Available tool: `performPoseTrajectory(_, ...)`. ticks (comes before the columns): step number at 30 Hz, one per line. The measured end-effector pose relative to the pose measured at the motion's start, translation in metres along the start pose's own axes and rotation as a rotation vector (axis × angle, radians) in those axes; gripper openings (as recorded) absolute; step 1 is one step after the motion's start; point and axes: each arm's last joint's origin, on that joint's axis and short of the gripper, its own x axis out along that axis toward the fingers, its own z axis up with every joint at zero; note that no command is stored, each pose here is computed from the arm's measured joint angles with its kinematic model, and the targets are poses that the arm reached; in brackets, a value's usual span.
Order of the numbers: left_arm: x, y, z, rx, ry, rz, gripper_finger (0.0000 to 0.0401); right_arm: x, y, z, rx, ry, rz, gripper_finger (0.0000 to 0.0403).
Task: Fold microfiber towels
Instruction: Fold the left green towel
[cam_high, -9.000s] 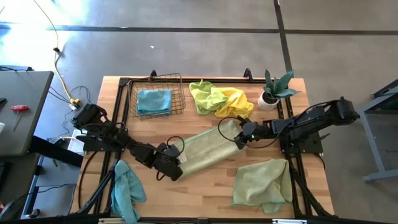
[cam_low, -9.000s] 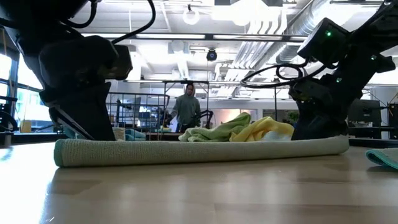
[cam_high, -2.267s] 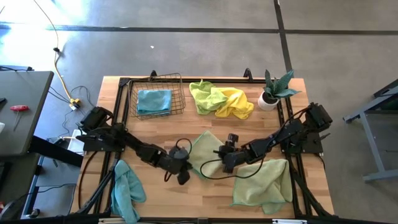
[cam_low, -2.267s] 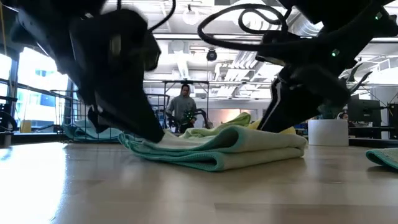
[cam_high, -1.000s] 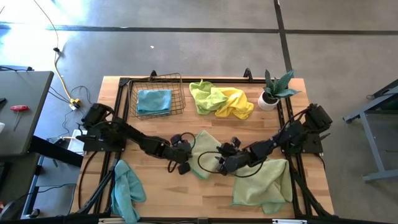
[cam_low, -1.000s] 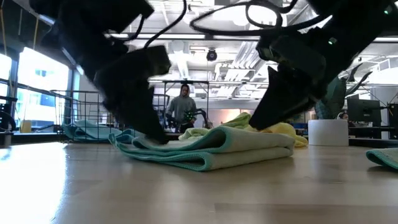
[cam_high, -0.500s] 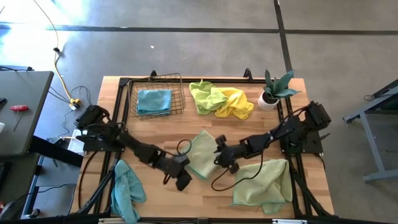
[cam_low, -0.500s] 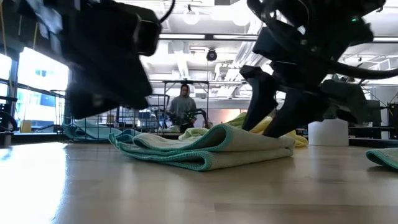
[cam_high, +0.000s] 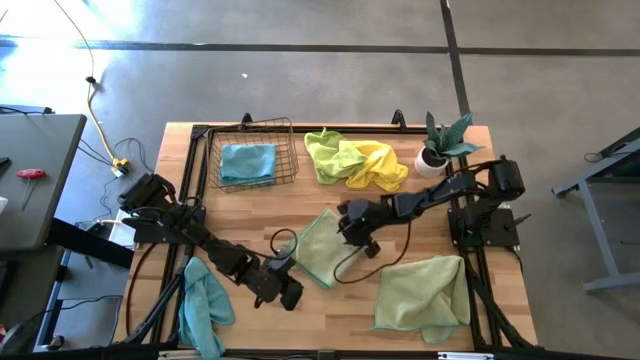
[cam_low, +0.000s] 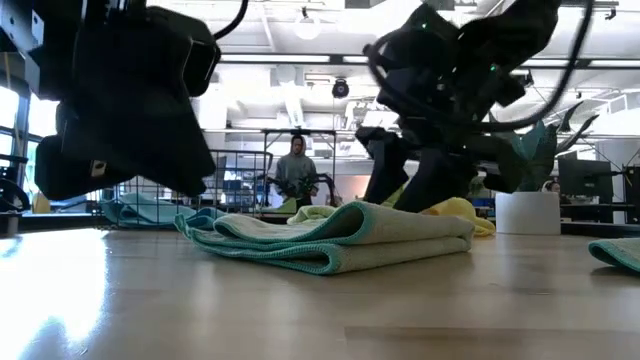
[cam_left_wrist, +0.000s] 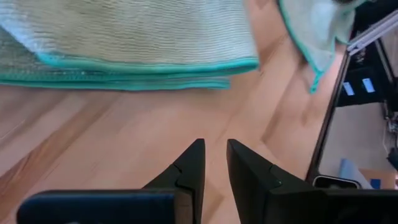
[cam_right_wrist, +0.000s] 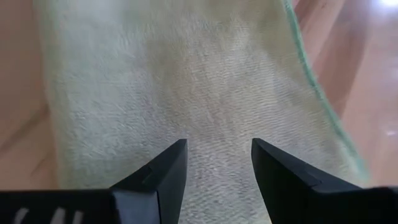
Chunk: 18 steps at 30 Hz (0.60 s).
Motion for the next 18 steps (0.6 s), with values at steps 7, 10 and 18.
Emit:
performPoseTrajectory(7, 0.001, 0.002, 0.005, 0.014, -0.020, 0.017, 0.0058, 0.011, -0.010, -0.016, 0.080, 0.000, 0.031, 0.0173)
performPoseTrajectory(10, 0.002, 0.003, 0.006, 0.026, -0.027, 0.022, 0.0058, 0.018, -0.011, -0.021, 0.104, 0.004, 0.041, 0.0173)
performPoseTrajectory(18, 0.002, 0.004, 0.008, 0.029, -0.089, 0.042, 0.0058, 0.022, -0.016, -0.032, 0.553, 0.062, 0.030, 0.0173)
